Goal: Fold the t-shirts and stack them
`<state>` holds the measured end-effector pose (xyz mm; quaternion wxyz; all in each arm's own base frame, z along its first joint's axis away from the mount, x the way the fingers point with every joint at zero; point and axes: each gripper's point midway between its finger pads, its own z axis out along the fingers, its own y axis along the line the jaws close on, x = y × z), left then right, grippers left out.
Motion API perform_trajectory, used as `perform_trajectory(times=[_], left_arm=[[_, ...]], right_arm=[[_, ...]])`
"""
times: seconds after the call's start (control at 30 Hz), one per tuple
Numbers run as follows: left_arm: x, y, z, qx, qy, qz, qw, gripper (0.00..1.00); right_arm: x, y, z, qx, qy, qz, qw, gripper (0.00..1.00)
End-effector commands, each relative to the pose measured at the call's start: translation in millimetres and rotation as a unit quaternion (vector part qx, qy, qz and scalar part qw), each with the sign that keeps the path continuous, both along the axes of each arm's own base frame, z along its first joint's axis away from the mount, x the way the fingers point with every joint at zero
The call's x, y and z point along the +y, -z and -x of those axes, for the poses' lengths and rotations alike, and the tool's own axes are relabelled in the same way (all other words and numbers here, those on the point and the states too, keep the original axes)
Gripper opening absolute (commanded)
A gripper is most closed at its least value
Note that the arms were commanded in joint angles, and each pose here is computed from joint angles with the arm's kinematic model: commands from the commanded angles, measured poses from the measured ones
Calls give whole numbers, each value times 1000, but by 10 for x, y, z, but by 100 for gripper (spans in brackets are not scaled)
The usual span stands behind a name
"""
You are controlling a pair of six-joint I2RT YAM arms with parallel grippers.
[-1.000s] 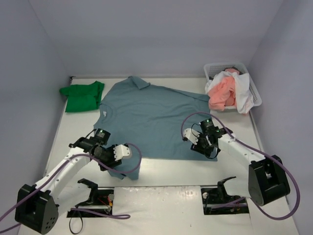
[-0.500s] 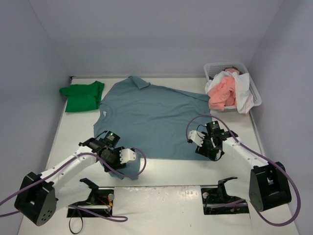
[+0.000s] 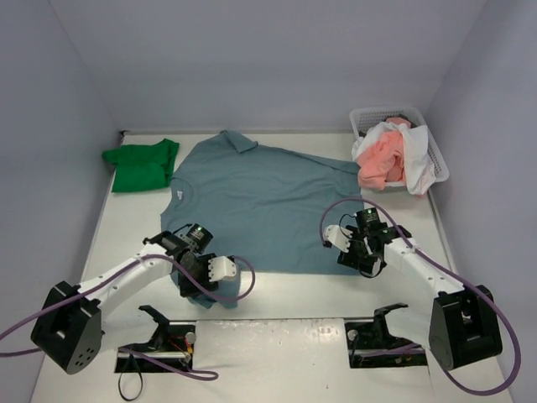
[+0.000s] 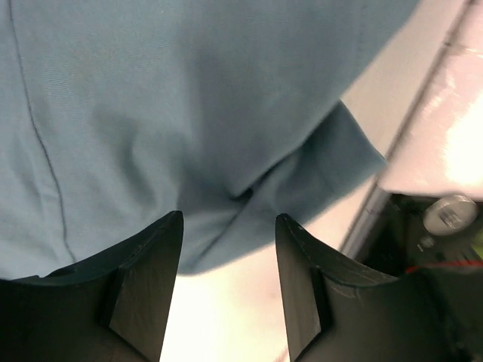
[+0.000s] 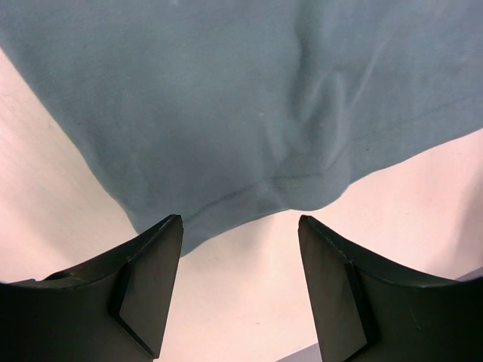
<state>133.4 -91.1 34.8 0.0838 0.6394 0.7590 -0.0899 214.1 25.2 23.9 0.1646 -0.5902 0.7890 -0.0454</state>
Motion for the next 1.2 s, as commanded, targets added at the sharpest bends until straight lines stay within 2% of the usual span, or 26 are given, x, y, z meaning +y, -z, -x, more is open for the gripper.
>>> perform_trajectory(times=[0.0, 0.2, 0.3, 0.57, 0.7, 0.87, 1.17], left_arm=[[-136, -387, -23, 15, 24, 21, 999, 47], [-328, -815, 67, 15, 32, 89, 995, 47], [-347, -841, 233, 36, 37, 95, 994, 47], [-383, -716, 444, 56, 86, 58, 993, 47], [-368, -541, 532, 72, 130, -2, 989, 47], [-426, -501, 547, 88, 145, -9, 985, 47], [-513, -294, 495, 117, 140, -59, 982, 48]], right_arm=[[23, -164, -169, -19, 0, -5, 1000, 60], [154, -147, -251, -5, 4, -35, 999, 60], [224, -156, -291, 1, 5, -49, 999, 60], [338, -154, -350, 11, 1, -50, 999, 60], [368, -215, -424, 4, 7, -56, 998, 60], [381, -214, -434, 6, 9, -59, 998, 60], [413, -268, -477, 0, 15, -67, 998, 61]])
